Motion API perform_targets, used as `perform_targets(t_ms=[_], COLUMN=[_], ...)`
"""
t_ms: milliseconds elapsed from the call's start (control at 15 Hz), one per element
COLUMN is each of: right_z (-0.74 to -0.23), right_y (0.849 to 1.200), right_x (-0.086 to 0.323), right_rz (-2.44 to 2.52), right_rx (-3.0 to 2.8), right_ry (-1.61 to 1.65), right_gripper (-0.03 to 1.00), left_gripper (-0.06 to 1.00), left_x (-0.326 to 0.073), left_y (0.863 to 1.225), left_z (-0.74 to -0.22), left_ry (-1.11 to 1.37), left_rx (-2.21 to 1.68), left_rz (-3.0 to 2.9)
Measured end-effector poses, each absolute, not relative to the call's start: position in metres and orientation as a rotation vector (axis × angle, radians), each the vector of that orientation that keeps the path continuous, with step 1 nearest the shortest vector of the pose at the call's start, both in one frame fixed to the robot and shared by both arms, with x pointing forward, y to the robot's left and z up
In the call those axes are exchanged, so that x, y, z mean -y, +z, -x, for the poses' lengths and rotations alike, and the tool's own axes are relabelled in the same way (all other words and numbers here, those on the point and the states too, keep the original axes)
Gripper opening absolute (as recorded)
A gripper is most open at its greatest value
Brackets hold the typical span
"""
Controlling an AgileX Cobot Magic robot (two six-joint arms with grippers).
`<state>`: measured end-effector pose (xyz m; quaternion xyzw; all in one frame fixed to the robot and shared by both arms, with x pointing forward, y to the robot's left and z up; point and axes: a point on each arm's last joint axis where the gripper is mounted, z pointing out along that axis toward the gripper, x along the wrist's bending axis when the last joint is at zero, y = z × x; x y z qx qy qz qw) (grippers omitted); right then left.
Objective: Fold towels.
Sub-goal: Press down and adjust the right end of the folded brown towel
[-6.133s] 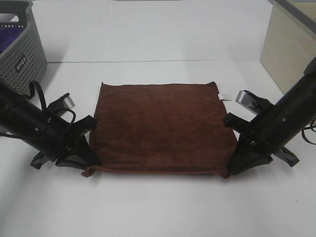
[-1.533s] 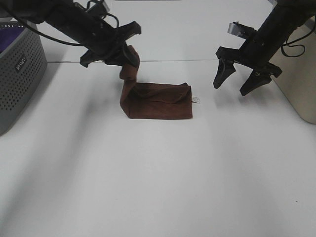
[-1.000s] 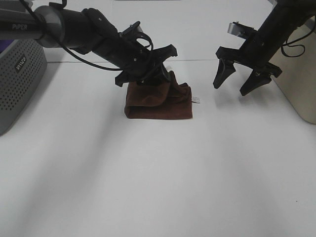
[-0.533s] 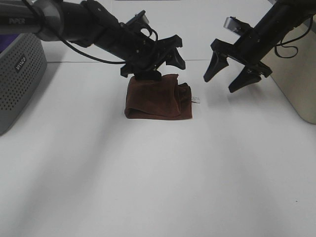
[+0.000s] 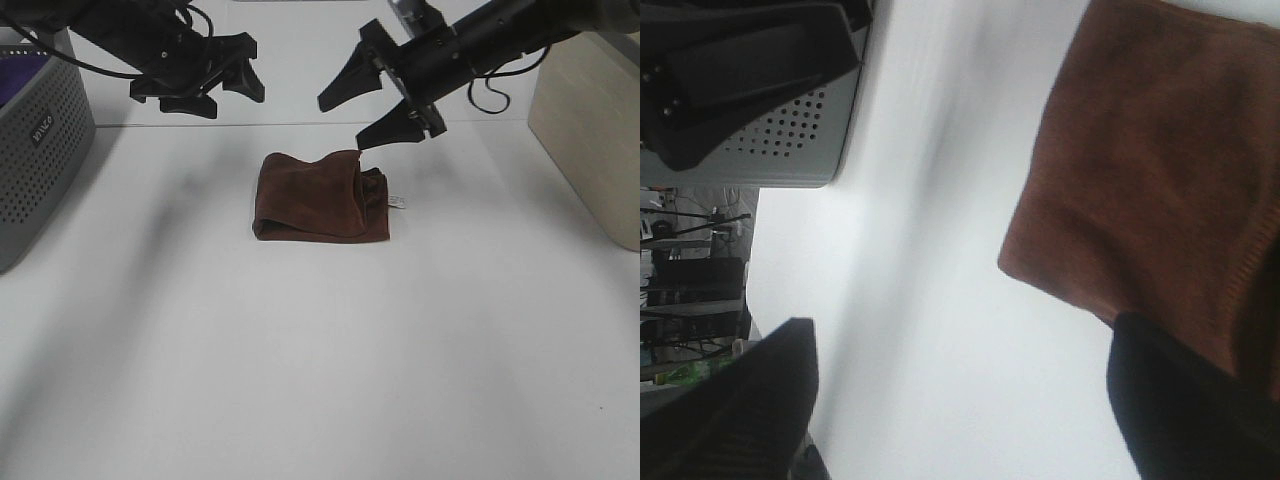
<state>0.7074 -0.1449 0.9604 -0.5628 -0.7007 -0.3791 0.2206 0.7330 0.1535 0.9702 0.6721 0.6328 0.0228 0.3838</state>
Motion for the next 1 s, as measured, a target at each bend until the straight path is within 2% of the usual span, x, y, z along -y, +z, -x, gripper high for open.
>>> perform_targets(t_ms=[67,200,400,667,800,1000], right_z=[-0.708,-0.71,-0.72,-0.724,-0.732,-0.735], right_y=[0.945,0.933,0.881,0.871,0.871,0.875], right_x=[0.12,0.114,0.113,0.126,0.158,0.183], right_rz=[1.564,1.578,1.68,1.733,1.805,1.848], right_rx=[1.927,1.9,1.804,1.828,1.78,1.829], right_ry=[-1.066,-1.075,-1.061,-1.031,-1.03,-0.984], right_gripper=[0.77,0.77,0.77,0.77,0.77,0.77], left_gripper=[0.67,0.67,0.67,0.67,0.67,0.67], left_x=[-0.16,-0.161,-0.161,-0.161,-0.161,-0.161], left_y=[0.969,0.968,0.967,0.967,0.966,0.966], left_z=[-0.734,-0.733,-0.732,-0.731,-0.73,-0.729], left_ry=[0.07,0.074,0.068,0.053,0.055,0.044], left_rx=[-1.621,-1.619,-1.618,-1.62,-1.62,-1.621], left_rz=[-1.73,-1.746,-1.773,-1.787,-1.794,-1.802])
